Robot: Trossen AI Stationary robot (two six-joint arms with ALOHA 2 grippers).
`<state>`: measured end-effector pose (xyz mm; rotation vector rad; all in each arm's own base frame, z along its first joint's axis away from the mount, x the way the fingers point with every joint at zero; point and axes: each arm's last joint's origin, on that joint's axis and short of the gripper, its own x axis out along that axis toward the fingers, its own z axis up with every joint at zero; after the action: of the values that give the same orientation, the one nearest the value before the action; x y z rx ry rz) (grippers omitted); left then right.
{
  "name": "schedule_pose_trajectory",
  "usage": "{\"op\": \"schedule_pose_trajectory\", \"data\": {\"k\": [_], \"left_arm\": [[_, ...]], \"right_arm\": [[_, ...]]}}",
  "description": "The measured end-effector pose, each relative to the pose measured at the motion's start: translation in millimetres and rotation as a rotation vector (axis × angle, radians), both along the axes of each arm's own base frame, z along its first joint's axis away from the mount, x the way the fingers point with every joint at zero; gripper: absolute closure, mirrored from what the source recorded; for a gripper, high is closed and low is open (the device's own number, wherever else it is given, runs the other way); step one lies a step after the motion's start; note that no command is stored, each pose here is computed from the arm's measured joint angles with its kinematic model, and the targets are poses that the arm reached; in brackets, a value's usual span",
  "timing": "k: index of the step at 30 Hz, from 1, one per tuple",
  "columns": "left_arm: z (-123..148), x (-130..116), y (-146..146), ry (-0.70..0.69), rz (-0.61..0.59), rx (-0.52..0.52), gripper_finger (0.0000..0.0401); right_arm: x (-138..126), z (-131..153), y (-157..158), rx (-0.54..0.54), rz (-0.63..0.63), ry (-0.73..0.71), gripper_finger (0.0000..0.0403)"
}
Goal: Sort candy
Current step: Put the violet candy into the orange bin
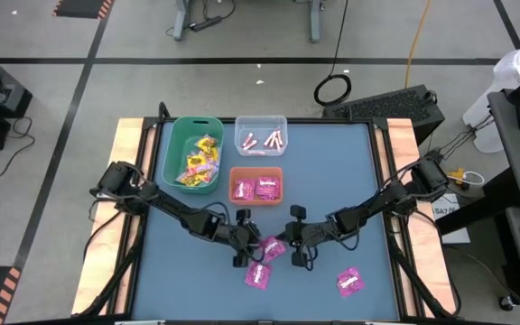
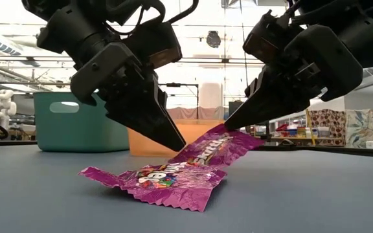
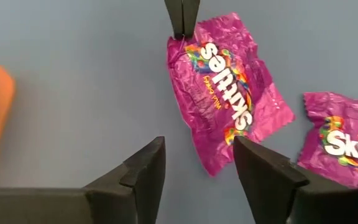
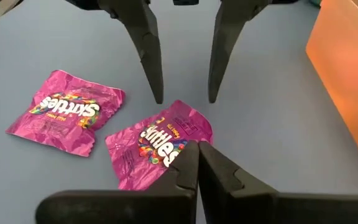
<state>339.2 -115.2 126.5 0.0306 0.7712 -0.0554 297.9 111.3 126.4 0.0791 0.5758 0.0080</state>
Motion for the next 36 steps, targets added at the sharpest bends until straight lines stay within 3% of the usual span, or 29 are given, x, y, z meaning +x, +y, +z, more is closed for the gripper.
{"op": "schedule_pose_trajectory", "data": {"k": [11, 19, 25, 31, 36], "left_arm": [[-21.5, 12.0, 13.5, 0.032, -0.086, -0.116, 0.0291], [-17.4, 10.4, 10.6, 0.022, -0.104, -0.086, 0.0389], [3.3, 3.8, 12.5, 0.013, -0.079, -0.047, 0.0397], [31.4, -4.0, 16.0, -0.033, -0.069, 0.021, 0.0398], [54.8, -10.3, 16.9, -0.100, -0.060, 0.080, 0.0399]], "right_arm": [[0.5, 1.0, 0.2, -0.009, 0.008, -0.006, 0.0403], [-0.3, 2.2, -0.5, -0.019, -0.007, -0.004, 0.0403], [-7.9, 23.9, -3.3, 0.018, -0.036, -0.015, 0.0387], [-23.8, 57.5, -6.3, 0.052, -0.039, -0.045, 0.0332], [-31.7, 64.8, -5.7, 0.035, -0.068, -0.041, 0.0289]]}}
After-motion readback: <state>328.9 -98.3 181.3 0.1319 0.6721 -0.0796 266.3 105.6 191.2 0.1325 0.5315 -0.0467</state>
